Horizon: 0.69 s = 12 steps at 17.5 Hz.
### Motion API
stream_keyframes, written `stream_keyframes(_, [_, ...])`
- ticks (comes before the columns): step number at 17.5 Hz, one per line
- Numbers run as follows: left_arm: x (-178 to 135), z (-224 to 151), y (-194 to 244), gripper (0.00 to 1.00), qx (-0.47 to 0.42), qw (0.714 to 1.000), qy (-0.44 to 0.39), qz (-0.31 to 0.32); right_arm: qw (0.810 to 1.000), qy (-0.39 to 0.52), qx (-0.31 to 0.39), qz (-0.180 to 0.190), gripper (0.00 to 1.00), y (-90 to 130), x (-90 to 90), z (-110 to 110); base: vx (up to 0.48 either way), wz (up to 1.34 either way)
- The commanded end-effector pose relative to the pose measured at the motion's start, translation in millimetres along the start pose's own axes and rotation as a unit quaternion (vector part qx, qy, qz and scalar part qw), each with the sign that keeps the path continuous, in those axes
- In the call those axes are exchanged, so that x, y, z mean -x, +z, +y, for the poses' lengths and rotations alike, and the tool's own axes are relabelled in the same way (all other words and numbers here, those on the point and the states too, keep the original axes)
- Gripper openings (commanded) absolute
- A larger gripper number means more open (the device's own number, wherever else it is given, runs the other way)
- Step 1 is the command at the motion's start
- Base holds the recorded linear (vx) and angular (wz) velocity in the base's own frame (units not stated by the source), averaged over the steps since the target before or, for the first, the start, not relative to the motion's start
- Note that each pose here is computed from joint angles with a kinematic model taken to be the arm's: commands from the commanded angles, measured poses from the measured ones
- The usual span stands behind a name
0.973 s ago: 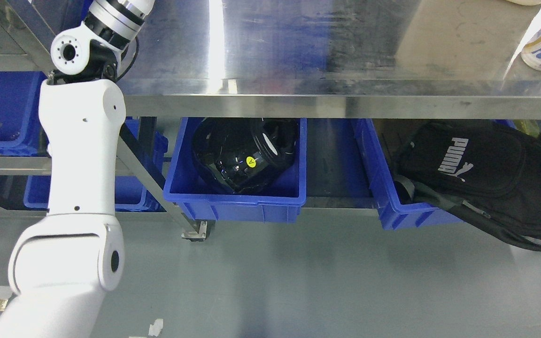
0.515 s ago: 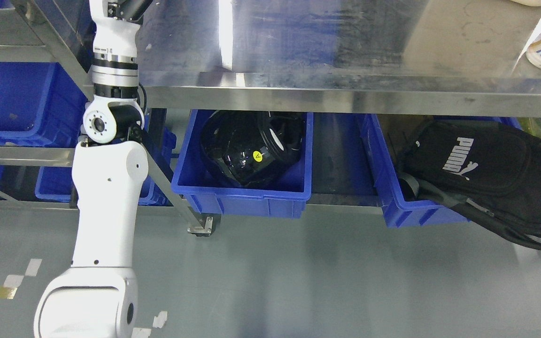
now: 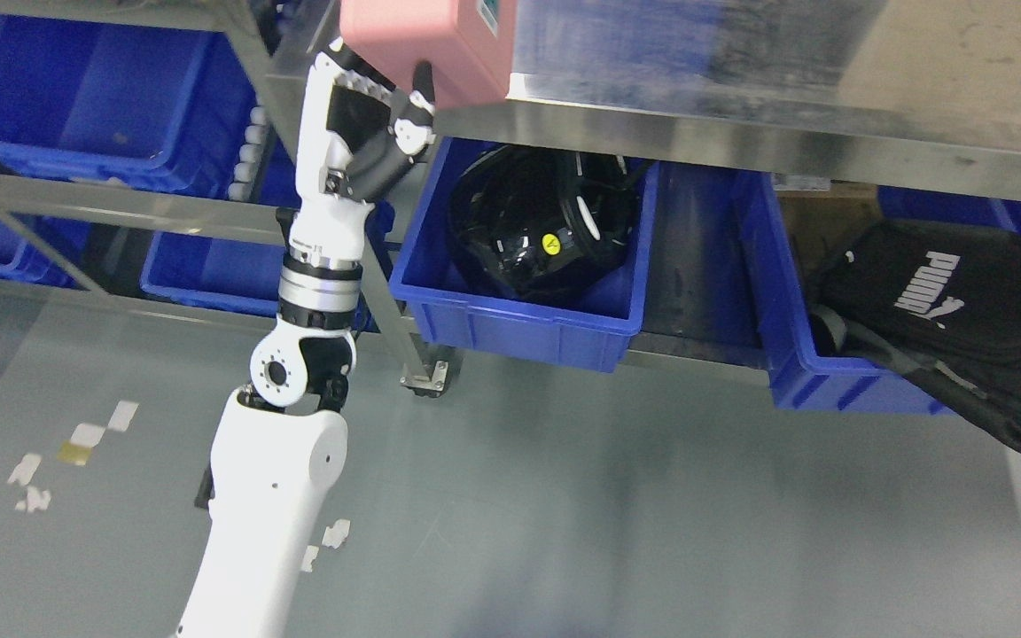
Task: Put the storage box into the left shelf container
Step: 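Lift the pink box off the table with the left hand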
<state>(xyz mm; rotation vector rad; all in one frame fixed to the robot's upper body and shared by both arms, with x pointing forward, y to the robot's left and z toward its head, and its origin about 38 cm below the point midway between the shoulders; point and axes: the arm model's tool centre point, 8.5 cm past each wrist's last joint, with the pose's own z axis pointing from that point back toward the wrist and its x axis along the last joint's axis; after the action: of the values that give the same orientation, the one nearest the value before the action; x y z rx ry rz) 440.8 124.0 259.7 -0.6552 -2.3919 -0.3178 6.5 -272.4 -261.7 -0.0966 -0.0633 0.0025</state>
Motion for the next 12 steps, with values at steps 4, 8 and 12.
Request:
stream_keyframes(4, [-27, -82, 79, 0.03, 0.054, 0.996, 0.062, -0.025, 1.0, -0.002, 0.01, -0.013, 1.0, -1, -11.3, -12, -0.101, 0.67])
stream_keyframes(8, [-21, -90, 104, 0.03, 0.041, 0.996, 0.075, 0.001, 1.0, -0.002, 0.01, -0.012, 1.0, -1, -10.4, -12, -0.046, 1.02])
stream_keyframes(12, [-13, -95, 131, 0.03, 0.022, 0.995, 0.086, 0.034, 1.0, -0.002, 0.01, -0.012, 1.0, -1, -10.3, -12, 0.036, 1.24])
